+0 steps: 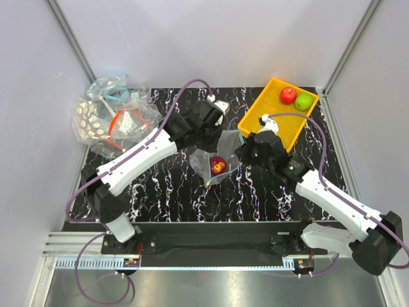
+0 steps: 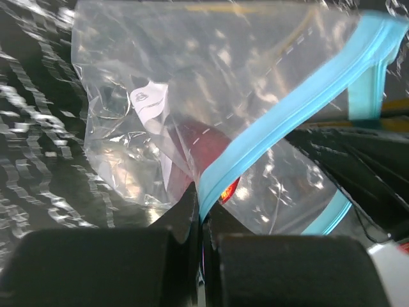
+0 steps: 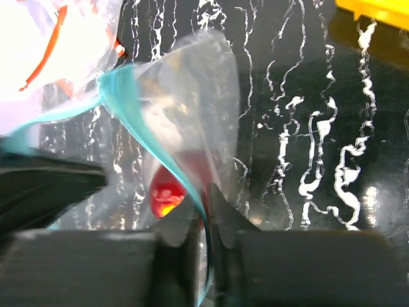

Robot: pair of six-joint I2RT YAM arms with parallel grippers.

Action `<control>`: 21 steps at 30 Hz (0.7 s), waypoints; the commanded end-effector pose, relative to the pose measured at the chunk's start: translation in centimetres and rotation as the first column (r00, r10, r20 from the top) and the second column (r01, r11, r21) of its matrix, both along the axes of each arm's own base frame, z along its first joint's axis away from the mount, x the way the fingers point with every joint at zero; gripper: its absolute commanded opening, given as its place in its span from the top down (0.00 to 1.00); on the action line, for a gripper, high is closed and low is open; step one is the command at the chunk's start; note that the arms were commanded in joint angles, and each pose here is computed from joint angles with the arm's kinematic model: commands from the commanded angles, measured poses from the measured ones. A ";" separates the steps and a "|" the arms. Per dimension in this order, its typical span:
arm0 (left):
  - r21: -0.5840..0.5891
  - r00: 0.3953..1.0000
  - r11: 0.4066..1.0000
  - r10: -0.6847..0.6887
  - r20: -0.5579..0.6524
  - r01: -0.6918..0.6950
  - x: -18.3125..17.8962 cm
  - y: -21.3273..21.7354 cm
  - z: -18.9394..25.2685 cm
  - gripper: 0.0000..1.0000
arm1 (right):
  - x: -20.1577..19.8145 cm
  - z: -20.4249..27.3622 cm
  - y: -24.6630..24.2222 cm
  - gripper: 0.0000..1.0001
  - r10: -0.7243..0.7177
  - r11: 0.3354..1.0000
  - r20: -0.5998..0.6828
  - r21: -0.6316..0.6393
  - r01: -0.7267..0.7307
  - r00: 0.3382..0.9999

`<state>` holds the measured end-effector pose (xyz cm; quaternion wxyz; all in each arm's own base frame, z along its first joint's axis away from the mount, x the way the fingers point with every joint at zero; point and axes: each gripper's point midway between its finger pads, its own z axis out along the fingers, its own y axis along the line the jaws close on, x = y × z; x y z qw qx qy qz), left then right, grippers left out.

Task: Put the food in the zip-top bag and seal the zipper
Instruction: Place the fake fruit in the zipper food storage bag, then adjust the zipper food storage bag at the center of the board.

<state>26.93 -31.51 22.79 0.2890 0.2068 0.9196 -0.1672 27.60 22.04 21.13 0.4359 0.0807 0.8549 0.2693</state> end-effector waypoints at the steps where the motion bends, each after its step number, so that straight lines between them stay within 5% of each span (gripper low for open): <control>1: 0.094 0.993 0.994 0.043 0.114 -0.054 1.7 2.6 2.9 1.00 | 1.0 3.2 1.5 0.95 0.040 0.999 0.040 -0.011 -0.040 0.998; 4: 0.290 0.975 0.945 0.094 0.200 -0.151 3.1 6.5 3.8 1.00 | 2.1 5.4 1.7 1.00 0.032 0.998 0.050 -0.057 -0.029 0.998; 5: 0.380 0.931 0.879 0.166 0.324 -0.289 4.7 9.5 5.5 1.00 | 2.5 5.5 1.6 1.00 0.024 0.996 0.044 -0.082 -0.020 0.999; 7: 0.510 0.899 0.764 0.209 0.384 -0.396 4.9 12.9 5.4 1.00 | 3.1 6.3 0.2 1.00 -0.032 0.989 0.060 -0.141 0.040 0.998; 9: 0.521 0.858 0.704 0.262 0.441 -0.483 5.3 15.0 5.8 1.00 | 3.4 5.9 -0.8 1.00 -0.070 0.980 0.066 -0.180 0.081 0.995; 13: 0.393 0.929 0.865 0.191 0.318 -0.312 3.8 8.8 4.4 1.00 | 3.0 6.1 -0.8 1.00 -0.060 0.983 0.077 -0.167 0.072 0.995; 21: 0.298 0.871 0.876 0.230 0.435 -0.380 3.0 10.8 11.3 1.00 | 2.2 10.2 5.9 1.00 0.218 0.973 0.121 -0.097 -0.207 0.968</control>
